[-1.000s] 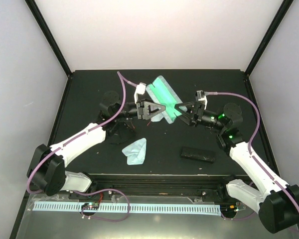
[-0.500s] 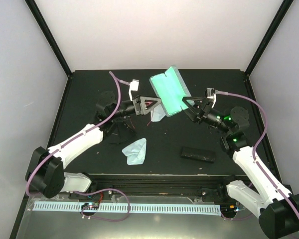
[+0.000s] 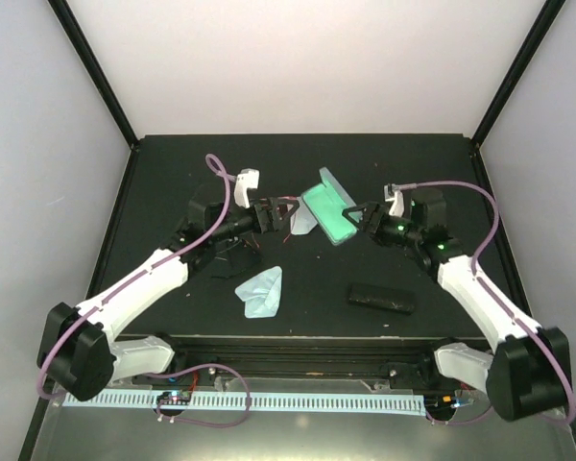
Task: Organize the sunglasses
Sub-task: Open the sunglasses case, then place the sunglasses case at the center of the board.
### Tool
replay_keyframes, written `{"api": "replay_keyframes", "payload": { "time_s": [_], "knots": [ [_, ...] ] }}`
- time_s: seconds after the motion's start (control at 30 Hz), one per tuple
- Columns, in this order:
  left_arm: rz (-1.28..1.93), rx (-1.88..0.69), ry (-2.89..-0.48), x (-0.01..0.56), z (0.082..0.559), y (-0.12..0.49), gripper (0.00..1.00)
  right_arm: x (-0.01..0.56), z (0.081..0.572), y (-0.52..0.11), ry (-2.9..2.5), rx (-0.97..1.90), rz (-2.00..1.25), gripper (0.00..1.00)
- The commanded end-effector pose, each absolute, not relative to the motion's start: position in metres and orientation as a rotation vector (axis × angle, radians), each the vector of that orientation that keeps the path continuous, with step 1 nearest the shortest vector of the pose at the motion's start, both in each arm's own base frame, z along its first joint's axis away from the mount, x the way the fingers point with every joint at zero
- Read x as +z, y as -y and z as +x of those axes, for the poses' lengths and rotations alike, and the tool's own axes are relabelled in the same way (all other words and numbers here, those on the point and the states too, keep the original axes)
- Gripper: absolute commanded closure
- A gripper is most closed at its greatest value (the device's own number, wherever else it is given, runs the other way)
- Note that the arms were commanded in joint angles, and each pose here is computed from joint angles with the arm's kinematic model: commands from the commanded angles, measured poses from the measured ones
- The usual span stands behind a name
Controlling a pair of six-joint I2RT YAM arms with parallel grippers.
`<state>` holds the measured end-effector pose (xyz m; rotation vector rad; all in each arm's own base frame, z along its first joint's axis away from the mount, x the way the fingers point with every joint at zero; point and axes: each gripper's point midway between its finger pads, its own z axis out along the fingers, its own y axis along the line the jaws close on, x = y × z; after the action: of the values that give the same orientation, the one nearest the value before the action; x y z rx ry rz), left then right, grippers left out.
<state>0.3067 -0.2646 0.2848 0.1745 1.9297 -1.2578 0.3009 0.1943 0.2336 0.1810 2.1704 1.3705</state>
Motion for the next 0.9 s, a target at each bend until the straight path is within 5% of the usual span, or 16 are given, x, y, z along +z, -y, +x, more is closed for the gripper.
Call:
{"api": "replay_keyframes", "payload": {
  "time_s": [0.0,0.4,0.6,0.87],
  "knots": [
    [0.187,-1.144,-2.068,0.245,0.309,0.258,0.01,0.174,0.311,-0.176,-2.313,1.157,0.111,0.71],
    [0.217,-1.176,-2.152,0.213,0.315,0.272,0.01,0.084,0.321,-0.167,-2.475,1.140,0.167,0.60],
    [0.222,-1.176,-2.159,0.211,0.315,0.272,0.01,0.072,0.321,-0.159,-2.510,1.059,0.192,0.23],
    [0.223,-1.159,-2.171,0.206,0.317,0.271,0.01,0.075,0.324,-0.145,-2.523,0.903,0.166,0.02]
  ]
}}
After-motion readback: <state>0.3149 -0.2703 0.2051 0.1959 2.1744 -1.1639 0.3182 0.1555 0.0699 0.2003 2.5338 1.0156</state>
